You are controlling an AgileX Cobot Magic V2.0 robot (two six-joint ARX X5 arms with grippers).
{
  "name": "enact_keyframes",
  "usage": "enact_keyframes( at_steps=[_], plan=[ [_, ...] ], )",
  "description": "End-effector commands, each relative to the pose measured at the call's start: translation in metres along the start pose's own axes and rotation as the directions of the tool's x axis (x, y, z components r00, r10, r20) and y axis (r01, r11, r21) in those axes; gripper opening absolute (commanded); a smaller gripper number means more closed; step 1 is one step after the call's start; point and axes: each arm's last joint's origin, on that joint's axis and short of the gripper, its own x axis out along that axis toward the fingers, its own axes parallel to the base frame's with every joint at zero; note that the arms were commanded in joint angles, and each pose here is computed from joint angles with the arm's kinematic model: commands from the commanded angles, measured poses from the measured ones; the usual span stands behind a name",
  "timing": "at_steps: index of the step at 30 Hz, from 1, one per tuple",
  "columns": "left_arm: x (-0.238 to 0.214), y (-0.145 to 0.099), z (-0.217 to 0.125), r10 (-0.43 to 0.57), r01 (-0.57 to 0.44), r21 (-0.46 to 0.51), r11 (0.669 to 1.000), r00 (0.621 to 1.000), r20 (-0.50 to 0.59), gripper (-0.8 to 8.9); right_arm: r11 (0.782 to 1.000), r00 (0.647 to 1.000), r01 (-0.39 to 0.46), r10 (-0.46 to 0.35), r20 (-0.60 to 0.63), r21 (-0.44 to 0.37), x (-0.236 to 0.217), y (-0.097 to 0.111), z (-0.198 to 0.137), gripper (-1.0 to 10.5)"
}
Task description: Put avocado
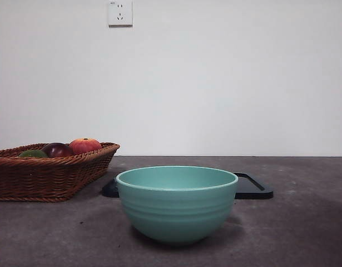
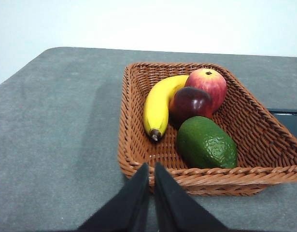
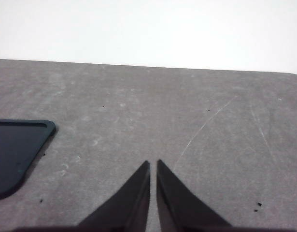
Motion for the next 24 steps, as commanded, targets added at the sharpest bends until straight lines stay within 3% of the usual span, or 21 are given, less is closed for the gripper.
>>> enact_keyframes(
  at_steps=[1,5,9,14,22,24],
  plan=[
    [0.002,0.001,-0.006,0.006,-0.006,0.001,1.0,1.0,-0.015,0.18,0.997,1.0,-0.012,0.011,0.005,0.075,0.0,0.0,-0.001,0.2],
    [0.002,0.0,-0.005,0.005,-0.005,-0.071,0.997,1.0,0.001,0.17,0.981,0.997,-0.076,0.08,-0.017,0.18,0.0,0.002,-0.003,0.2],
    [0.002,0.0,-0.002,0.004,-0.003,-0.08,0.997,1.0,0.022,0.16,0.957,0.993,-0.117,0.121,0.001,0.264,0.0,0.004,-0.001,0.1],
    [-0.004,-0.001,0.018,-0.001,0.018,-0.163,0.987,0.995,0.104,0.16,0.905,0.991,-0.131,0.122,0.048,0.406,-0.003,0.004,0.011,0.1],
    [-0.021,-0.003,0.066,-0.003,0.048,-0.212,0.976,0.978,0.208,0.16,0.843,0.981,-0.186,0.134,0.138,0.504,-0.014,0.004,0.053,0.1],
    [-0.023,-0.003,0.078,-0.003,0.048,-0.215,0.975,0.979,0.205,0.16,0.84,0.977,-0.209,0.159,0.141,0.501,-0.016,0.005,0.065,0.1]
  ],
)
